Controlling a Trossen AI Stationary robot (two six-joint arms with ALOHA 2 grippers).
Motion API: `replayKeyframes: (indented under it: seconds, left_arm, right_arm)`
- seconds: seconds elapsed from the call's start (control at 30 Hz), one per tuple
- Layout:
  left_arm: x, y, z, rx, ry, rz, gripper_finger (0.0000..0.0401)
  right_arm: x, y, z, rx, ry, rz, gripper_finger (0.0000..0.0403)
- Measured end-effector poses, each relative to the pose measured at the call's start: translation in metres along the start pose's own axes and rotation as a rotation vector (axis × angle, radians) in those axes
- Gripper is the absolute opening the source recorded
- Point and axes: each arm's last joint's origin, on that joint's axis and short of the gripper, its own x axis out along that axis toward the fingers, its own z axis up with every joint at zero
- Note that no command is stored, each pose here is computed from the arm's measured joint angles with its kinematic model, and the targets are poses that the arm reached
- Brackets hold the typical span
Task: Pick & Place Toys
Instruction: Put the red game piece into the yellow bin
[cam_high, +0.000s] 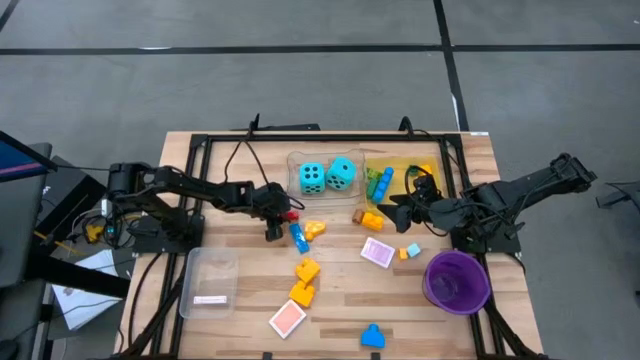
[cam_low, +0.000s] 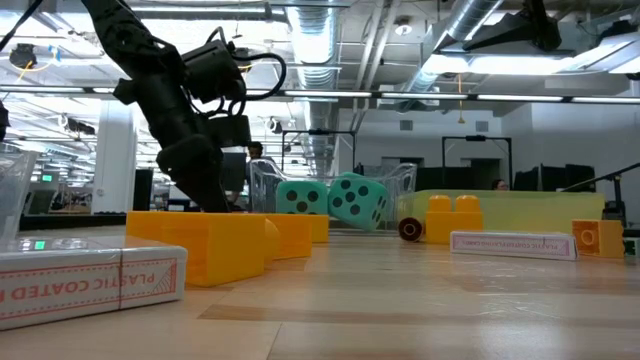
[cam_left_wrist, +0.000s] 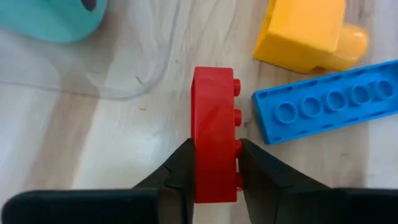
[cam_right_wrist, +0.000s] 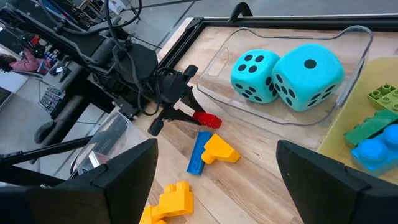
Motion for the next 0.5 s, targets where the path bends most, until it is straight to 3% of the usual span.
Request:
replayKeyframes:
  seconds: [0.5]
  left_arm:
    - [-0.014,-0.012,0.006,-0.051,-0.056,-0.055,0.0086]
  right_arm:
    - [0.0,0.0,0.0,-0.003,0.0,0.0,0.0319]
